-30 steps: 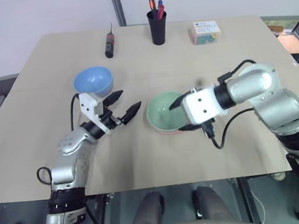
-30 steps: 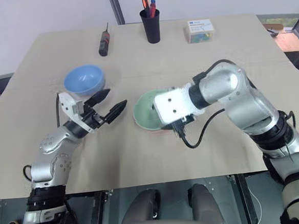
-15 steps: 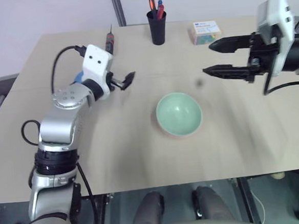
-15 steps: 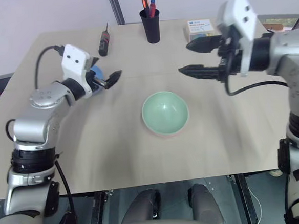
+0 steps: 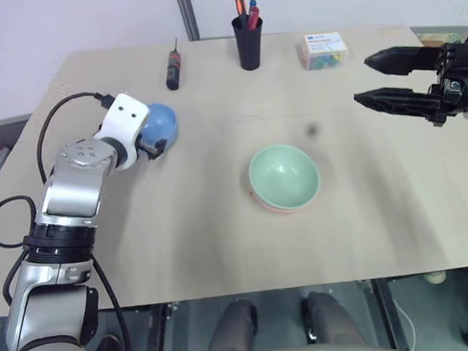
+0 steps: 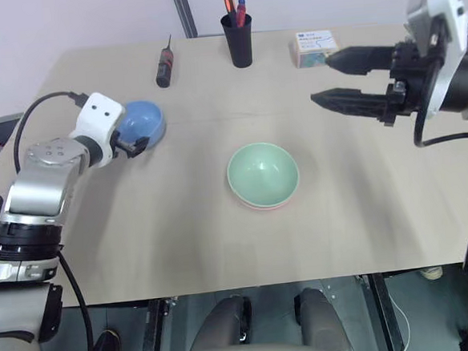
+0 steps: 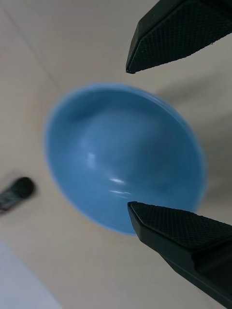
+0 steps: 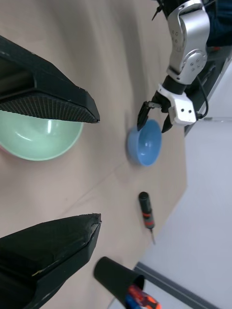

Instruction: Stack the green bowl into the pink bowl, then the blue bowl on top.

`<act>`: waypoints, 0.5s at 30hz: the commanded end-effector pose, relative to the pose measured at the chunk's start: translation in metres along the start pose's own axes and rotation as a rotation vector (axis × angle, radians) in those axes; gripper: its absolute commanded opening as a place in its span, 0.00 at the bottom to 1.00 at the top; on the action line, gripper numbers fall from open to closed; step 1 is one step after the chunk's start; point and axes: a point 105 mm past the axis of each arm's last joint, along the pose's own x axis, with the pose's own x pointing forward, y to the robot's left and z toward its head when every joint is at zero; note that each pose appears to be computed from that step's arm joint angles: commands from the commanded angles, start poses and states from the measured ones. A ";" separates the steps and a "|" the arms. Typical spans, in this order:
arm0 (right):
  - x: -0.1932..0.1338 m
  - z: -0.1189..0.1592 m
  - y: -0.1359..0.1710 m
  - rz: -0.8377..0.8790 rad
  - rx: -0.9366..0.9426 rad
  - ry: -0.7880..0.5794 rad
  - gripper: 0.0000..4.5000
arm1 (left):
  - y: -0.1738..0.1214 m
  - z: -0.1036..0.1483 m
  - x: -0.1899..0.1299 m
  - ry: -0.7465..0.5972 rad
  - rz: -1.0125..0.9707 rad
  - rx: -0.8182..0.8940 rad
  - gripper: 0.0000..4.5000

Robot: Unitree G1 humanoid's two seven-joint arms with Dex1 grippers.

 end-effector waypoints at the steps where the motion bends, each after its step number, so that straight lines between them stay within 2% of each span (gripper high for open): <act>1: -0.005 0.007 0.002 -0.023 -0.072 0.006 0.70 | 0.012 0.003 0.002 -0.014 0.019 0.060 1.00; 9: -0.004 -0.024 0.002 -0.041 -0.066 0.071 0.70 | 0.004 0.000 0.020 -0.023 -0.042 0.109 1.00; 15: -0.012 -0.053 0.001 -0.056 -0.057 0.139 0.70 | 0.006 -0.013 0.035 -0.003 -0.064 0.150 1.00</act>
